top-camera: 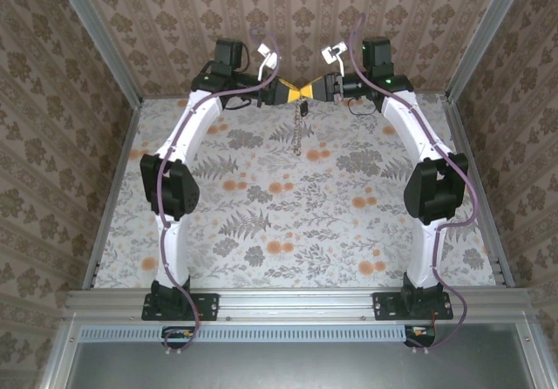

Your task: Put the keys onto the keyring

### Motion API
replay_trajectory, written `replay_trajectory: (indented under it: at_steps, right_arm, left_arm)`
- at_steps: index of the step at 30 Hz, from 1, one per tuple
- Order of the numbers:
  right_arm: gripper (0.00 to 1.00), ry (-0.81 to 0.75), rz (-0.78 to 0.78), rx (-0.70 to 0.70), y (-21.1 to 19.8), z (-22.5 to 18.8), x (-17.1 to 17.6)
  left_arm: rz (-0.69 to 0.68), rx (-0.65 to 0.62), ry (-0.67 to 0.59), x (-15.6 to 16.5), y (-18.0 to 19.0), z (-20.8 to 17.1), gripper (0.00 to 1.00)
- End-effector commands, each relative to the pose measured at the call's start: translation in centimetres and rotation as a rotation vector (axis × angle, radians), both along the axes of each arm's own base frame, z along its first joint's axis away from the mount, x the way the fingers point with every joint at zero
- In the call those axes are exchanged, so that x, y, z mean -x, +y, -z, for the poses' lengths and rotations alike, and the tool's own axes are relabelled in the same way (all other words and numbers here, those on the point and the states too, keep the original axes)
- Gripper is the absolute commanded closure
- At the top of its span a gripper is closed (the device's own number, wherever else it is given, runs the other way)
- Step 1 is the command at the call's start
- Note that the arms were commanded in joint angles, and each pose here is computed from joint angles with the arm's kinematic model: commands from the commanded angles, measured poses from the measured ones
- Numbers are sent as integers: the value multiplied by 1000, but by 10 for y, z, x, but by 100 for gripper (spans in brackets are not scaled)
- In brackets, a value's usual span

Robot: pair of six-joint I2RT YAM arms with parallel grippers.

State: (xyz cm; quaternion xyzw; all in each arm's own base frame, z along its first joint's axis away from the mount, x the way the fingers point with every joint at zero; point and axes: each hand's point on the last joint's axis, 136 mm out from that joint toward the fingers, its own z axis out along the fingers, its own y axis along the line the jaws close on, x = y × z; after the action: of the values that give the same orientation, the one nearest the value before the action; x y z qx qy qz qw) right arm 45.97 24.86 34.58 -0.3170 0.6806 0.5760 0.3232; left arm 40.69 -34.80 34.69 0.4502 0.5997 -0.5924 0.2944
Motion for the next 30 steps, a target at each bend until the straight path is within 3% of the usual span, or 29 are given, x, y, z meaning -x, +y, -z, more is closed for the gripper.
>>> replay_trajectory:
  at_steps: [1, 11, 21, 30]
  right_arm:
    - [100, -59, 24, -3, 1, -16, 2]
    - [63, -86, 77, -41, -10, -35, 0]
    - [53, -111, 239, -86, -47, -44, -8]
    - [40, -72, 236, -83, -50, -5, -2]
  left_arm:
    - [96, 60, -41, 24, -10, -20, 100]
    - [55, 77, -76, 16, -3, -28, 100]
    - [64, 105, -120, 19, 4, -46, 100]
    - [94, 129, -143, 26, 10, -61, 100]
